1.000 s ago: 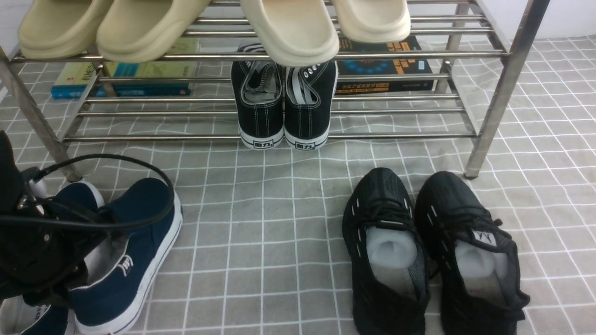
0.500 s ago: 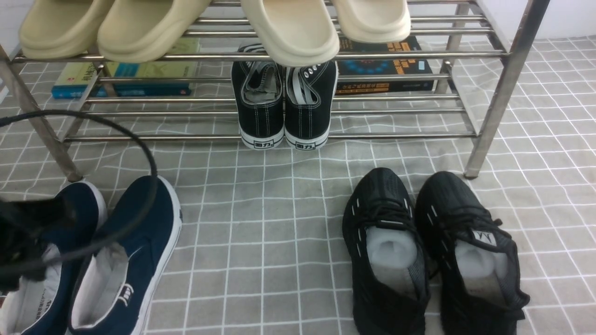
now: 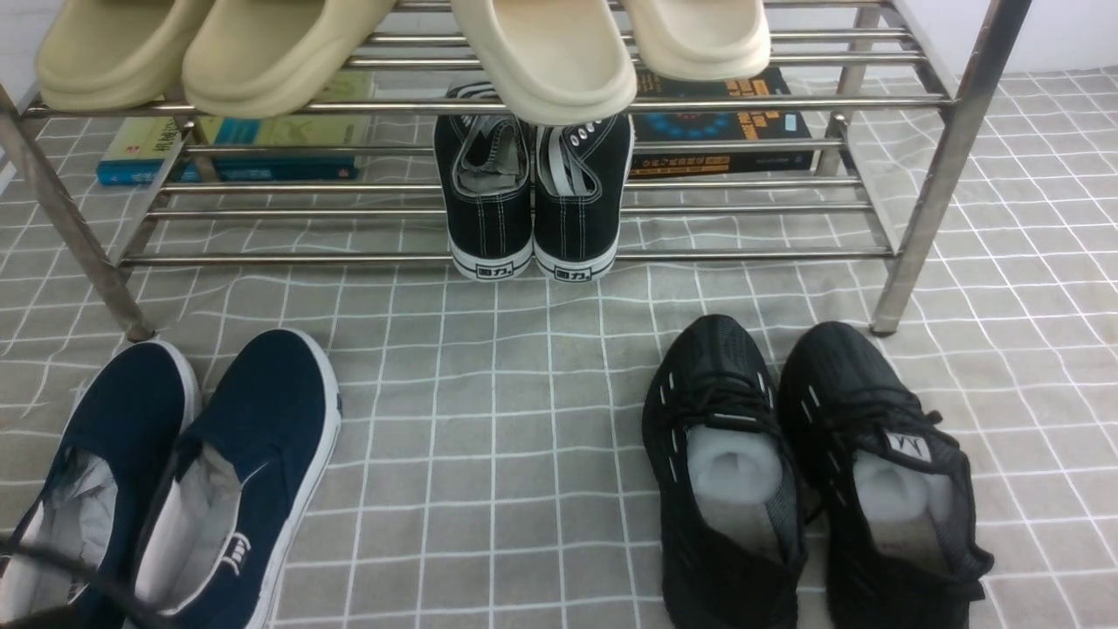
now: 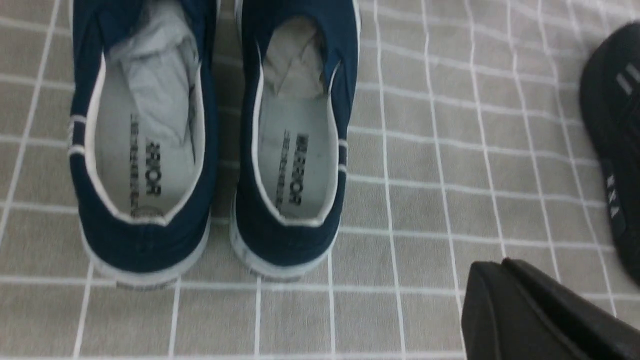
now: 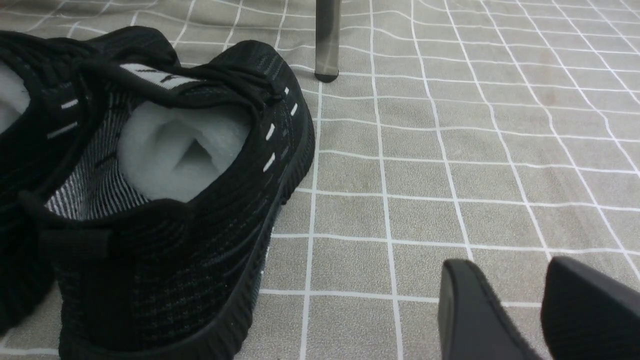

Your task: Take the shoes off the shelf with your hand from the grey coffee tablecloth.

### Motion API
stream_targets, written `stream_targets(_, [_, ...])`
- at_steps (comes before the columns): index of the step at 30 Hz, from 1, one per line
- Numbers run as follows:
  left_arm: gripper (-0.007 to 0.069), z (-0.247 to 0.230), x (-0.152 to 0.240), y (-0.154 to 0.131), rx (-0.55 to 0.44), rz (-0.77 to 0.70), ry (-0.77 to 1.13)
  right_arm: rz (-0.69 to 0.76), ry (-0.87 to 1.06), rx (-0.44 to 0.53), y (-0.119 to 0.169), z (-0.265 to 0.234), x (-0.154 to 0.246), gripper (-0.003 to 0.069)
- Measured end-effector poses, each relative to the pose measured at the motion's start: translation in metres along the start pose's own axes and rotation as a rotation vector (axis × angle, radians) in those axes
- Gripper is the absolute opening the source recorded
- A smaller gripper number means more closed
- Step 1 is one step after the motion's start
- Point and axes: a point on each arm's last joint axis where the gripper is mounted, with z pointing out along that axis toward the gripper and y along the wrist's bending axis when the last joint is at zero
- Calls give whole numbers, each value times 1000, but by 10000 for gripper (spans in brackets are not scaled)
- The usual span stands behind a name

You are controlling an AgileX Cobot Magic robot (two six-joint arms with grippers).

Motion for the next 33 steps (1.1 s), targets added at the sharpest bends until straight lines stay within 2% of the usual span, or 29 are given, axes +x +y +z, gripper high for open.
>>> stream_targets(4, [1, -3, 7, 3, 33, 5, -178, 0, 0, 0, 0, 0, 0, 239])
stream_targets(7, [1, -5, 9, 5, 27, 21, -219, 0, 0, 0, 0, 0, 0, 239])
stream_targets(16, [8, -6, 9, 12, -59, 102, -237, 0, 0, 0, 0, 0, 0, 239])
stream_targets(21, [13, 2, 11, 15, -65, 93, -268, 0, 0, 0, 0, 0, 0, 239])
stream_targets(33, [22, 53, 67, 42, -104, 98, -224, 0, 0, 0, 0, 0, 0, 239])
